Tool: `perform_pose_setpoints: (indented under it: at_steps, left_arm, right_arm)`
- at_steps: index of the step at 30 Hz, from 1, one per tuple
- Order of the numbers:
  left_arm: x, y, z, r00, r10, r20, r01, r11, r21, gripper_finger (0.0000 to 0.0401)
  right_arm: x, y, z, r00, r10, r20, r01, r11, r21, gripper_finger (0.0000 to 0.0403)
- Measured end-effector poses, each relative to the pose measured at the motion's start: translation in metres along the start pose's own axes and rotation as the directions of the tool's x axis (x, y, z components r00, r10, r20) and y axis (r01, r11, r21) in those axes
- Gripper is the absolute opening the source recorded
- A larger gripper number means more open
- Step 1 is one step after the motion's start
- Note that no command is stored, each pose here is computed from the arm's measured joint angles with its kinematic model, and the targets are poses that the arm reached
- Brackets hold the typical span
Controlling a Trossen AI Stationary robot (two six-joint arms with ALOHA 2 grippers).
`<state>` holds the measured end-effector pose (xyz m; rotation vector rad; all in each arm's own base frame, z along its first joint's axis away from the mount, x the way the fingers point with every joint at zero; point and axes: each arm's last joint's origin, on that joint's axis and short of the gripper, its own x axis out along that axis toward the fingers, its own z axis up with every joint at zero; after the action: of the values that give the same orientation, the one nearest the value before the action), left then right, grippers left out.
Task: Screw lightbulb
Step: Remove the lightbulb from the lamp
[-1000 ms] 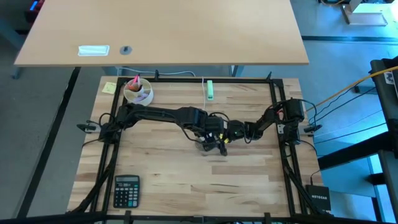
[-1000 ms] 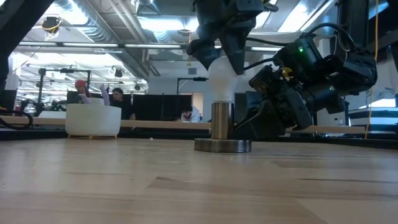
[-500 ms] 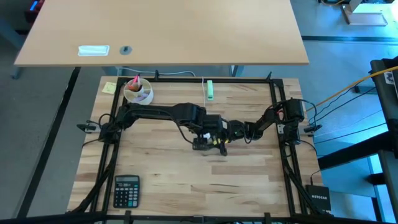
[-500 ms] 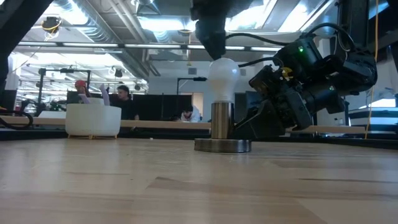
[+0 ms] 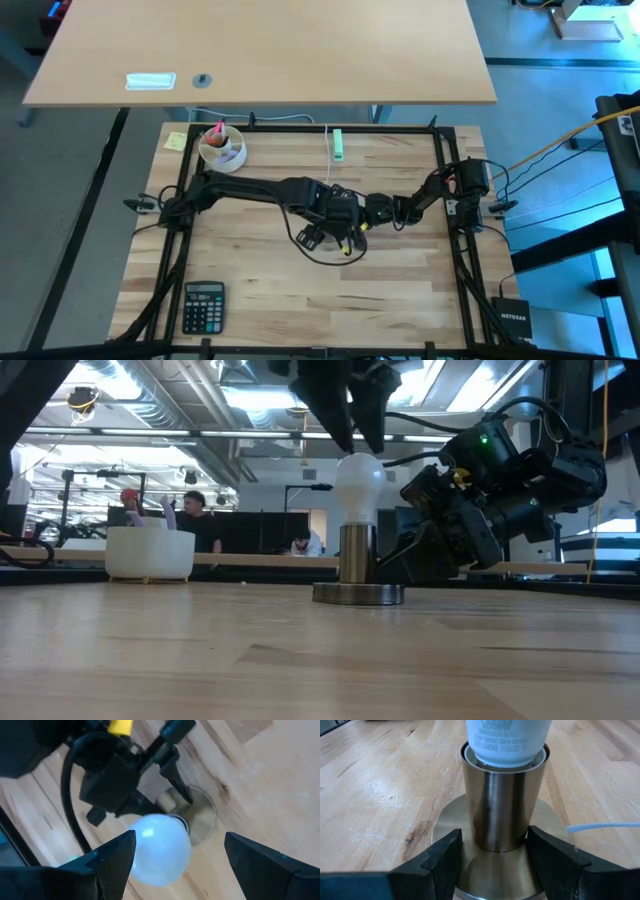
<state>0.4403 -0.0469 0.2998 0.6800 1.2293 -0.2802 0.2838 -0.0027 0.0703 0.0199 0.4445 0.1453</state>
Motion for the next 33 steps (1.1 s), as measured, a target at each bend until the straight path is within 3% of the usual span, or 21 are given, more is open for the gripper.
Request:
perform_pose_setpoints:
  at_steps: [13,19,22,26,33]
  left_arm:
    - [-0.003,0.001,0.008,0.997,0.043,0.071,-0.043,0.999,-0.010,0.0299]
    - [-0.003,0.003,0.007,0.994,0.101,0.029,-0.100,0.994,-0.038,0.0353]
    - [-0.003,0.002,0.008,0.994,0.105,0.030,-0.105,0.994,0.001,0.0386]
    - [-0.004,-0.001,0.010,0.994,0.102,0.032,-0.103,0.994,0.028,0.0393]
    - [-0.003,-0.004,0.018,0.989,0.126,0.084,-0.113,0.984,-0.141,0.0384]
  right_arm:
    - [0.000,0.000,0.000,1.000,0.001,0.000,-0.001,1.000,-0.003,0.0227]
    - [0.000,0.000,0.000,1.000,0.001,-0.001,-0.001,1.000,-0.004,0.0227]
    - [0.000,0.000,0.000,1.000,0.001,0.000,-0.001,1.000,-0.004,0.0227]
    - [0.000,0.000,0.000,1.000,0.001,-0.001,-0.001,1.000,-0.004,0.0227]
    - [0.000,0.000,0.000,1.000,0.001,0.000,-0.001,1.000,-0.005,0.0227]
